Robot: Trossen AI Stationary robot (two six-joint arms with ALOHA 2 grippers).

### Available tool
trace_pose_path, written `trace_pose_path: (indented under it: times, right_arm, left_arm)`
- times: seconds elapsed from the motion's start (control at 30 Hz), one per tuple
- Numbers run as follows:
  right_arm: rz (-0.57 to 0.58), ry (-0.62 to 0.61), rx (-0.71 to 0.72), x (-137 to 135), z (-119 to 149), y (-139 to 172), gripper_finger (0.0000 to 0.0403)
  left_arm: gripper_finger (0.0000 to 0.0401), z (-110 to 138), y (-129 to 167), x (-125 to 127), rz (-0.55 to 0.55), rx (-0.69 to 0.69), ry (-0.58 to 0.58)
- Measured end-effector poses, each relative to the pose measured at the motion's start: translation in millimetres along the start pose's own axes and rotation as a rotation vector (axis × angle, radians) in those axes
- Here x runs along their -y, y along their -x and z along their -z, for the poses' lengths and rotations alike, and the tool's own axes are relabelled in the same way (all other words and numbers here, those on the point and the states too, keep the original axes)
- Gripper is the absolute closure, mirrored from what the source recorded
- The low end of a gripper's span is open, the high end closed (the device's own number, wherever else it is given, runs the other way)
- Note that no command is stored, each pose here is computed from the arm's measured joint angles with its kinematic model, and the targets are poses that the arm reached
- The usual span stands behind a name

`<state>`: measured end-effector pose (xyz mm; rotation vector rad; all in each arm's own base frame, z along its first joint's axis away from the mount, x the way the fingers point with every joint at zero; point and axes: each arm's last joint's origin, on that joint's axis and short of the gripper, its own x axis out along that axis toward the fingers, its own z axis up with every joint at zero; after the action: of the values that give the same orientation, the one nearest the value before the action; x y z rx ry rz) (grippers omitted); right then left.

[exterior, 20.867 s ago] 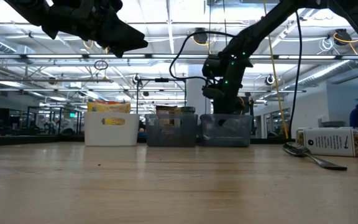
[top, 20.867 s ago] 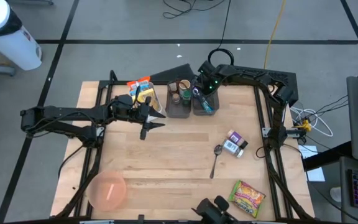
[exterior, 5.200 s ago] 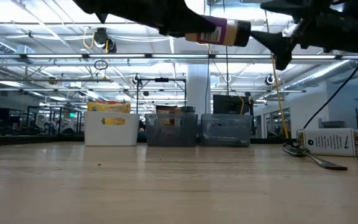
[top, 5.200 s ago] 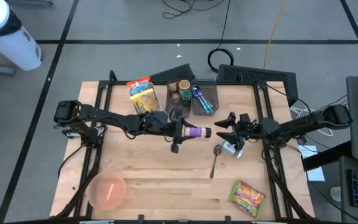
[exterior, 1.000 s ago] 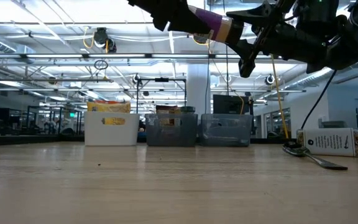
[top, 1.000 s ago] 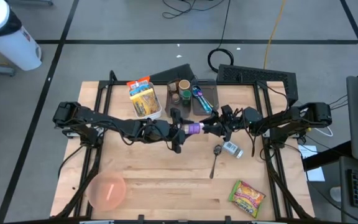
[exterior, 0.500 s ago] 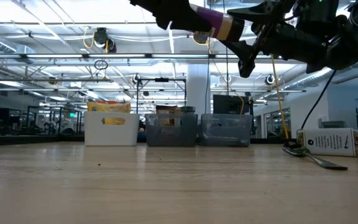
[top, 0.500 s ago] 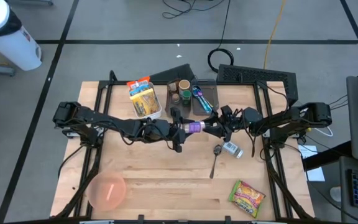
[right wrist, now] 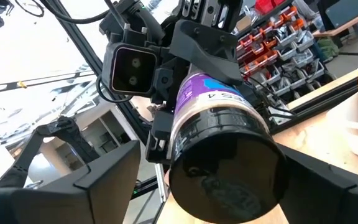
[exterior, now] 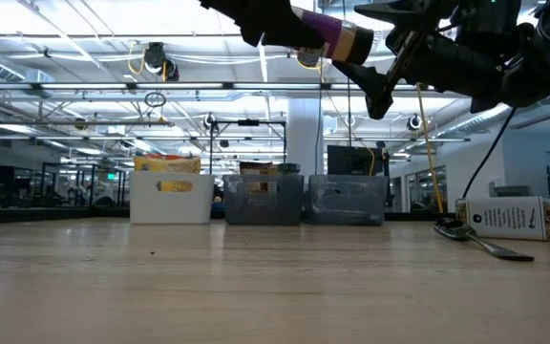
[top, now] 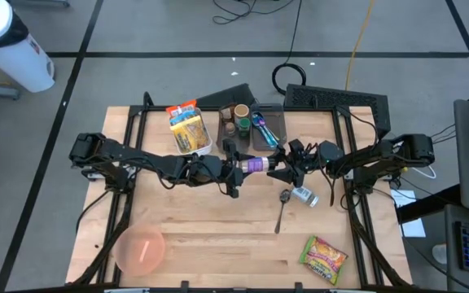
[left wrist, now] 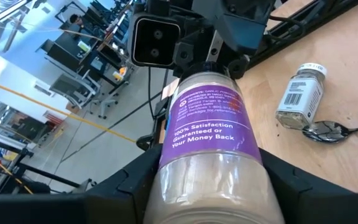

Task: Pick & Place Food Item
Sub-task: Put the purple seasoning bottle into the left black bin

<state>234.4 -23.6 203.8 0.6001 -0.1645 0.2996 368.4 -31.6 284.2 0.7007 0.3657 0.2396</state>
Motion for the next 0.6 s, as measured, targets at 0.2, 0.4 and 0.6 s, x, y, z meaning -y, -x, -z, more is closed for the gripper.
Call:
trace_pose_path:
  times: [0.2,0.4,0.6]
  right_arm:
    - [0.001,0.005,0.001,0.0,0.0,0.0,0.0099]
    - [-0.004,0.021,0.014,-0.7,-1.1,0.1,0.0136]
    - [0.008,0.037,0.028,-0.5,-1.6,0.3,0.018]
  left_arm:
    - [0.0206,-0.1,0.2,0.0,0.004,0.002,-0.001]
    - [0.0198,-1.0,0.4,-0.3,0.008,0.009,-0.001]
    - [0.0202,-1.4,0.6,-0.5,0.012,0.014,0.0]
